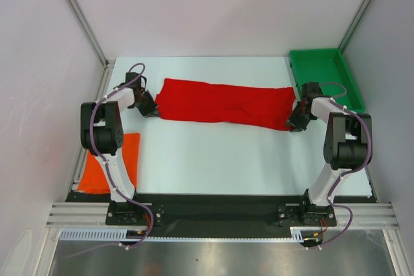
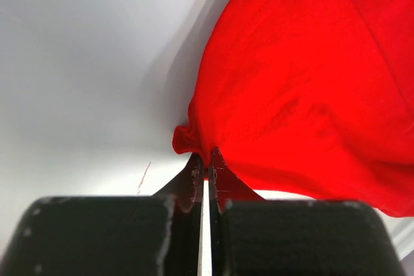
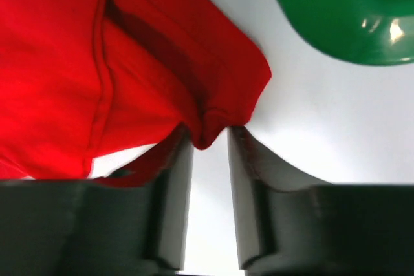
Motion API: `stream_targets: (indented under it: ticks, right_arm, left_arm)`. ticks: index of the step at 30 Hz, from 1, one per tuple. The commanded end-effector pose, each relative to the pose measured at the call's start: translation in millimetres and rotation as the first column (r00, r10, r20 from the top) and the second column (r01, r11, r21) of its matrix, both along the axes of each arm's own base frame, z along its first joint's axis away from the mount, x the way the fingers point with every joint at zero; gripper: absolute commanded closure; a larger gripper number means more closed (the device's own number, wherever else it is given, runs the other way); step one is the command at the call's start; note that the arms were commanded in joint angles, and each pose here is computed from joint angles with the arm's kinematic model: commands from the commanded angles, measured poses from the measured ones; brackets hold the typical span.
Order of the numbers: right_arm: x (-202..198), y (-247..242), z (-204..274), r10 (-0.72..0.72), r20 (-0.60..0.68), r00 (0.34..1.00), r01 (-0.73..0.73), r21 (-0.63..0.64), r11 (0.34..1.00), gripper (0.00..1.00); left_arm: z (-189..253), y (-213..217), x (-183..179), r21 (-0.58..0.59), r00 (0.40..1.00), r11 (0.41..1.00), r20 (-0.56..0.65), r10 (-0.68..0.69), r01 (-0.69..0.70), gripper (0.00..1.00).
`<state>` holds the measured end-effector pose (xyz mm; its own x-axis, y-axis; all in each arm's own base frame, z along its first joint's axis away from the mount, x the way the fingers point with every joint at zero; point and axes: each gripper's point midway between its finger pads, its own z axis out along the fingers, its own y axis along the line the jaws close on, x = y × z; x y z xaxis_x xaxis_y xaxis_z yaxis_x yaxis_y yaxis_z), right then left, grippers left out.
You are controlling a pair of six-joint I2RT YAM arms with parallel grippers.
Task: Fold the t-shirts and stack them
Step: Fold the tshirt
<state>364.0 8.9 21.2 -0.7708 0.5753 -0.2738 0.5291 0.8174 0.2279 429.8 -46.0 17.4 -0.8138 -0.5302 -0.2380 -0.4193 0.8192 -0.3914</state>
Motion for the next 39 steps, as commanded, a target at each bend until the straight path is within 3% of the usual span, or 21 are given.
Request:
stream_targets:
  ticks: [1,3,4,9,19,21,22,25,28,32,36,39]
  right_arm:
    - [9.0,-7.9,-1.2,-0.011,0.010,1.000,0.011,-0.034,0.999,0.71]
    - [-0.5,-15.5,-3.9,-0.014,-0.027,1.000,0.011,-0.078,0.997,0.86]
    - [-3.9,-18.5,-3.8,-0.014,-0.039,0.999,0.010,-0.096,0.995,1.00]
    - [-32.8,-44.0,-0.4,-0.033,-0.136,0.990,0.000,-0.237,0.972,1.00]
    - [-47.8,-46.2,10.5,-0.014,-0.150,0.989,-0.025,-0.253,0.967,1.00]
    - [-46.7,-37.7,9.9,0.014,-0.153,0.988,-0.046,-0.210,0.977,0.90]
    - [-42.7,-34.8,14.2,0.028,-0.145,0.989,-0.056,-0.199,0.978,0.72]
    - [-39.3,-18.6,38.5,0.072,-0.111,0.991,-0.090,-0.171,0.981,0.52]
    - [-30.5,11.7,81.9,0.155,-0.012,0.988,-0.155,-0.169,0.973,0.39]
    - [-7.2,62.6,119.5,0.317,0.156,0.935,-0.291,-0.173,0.941,0.36]
    - [18.5,123.6,116.4,0.417,0.260,0.871,-0.410,-0.085,0.908,0.38]
    - [36.1,153.7,98.3,0.458,0.262,0.849,-0.457,-0.067,0.887,0.59]
  left_arm:
    - [-18.9,16.8,-8.8,0.100,0.998,0.995,-0.058,-0.006,0.012,1.00]
    - [-17.3,20.8,-9.5,0.122,0.998,0.993,-0.062,0.000,0.007,1.00]
    - [-16.9,22.2,-10.3,0.130,0.998,0.991,-0.065,0.001,0.008,1.00]
    - [-9.3,31.4,-15.4,0.177,0.998,0.984,-0.060,0.003,0.008,1.00]
    - [-5.2,33.0,-51.5,0.188,0.995,0.982,-0.094,0.037,-0.019,1.00]
    - [-3.6,30.3,-54.1,0.174,0.994,0.985,-0.099,0.036,-0.018,0.99]
    - [-2.3,28.6,-55.3,0.164,0.994,0.986,-0.100,0.035,-0.018,0.88]
    - [13.2,23.1,-52.5,0.138,0.998,0.990,-0.062,0.022,-0.013,0.61]
    - [34.5,21.4,-51.2,0.134,1.000,0.991,-0.006,0.013,-0.012,0.55]
    - [60.2,15.8,-52.3,0.126,0.997,0.992,0.063,-0.040,0.032,0.54]
    - [82.5,-9.6,-38.6,0.122,0.977,0.982,0.145,-0.159,0.142,0.56]
    - [80.6,-54.5,-21.3,0.046,0.942,0.958,0.174,-0.288,0.284,0.59]
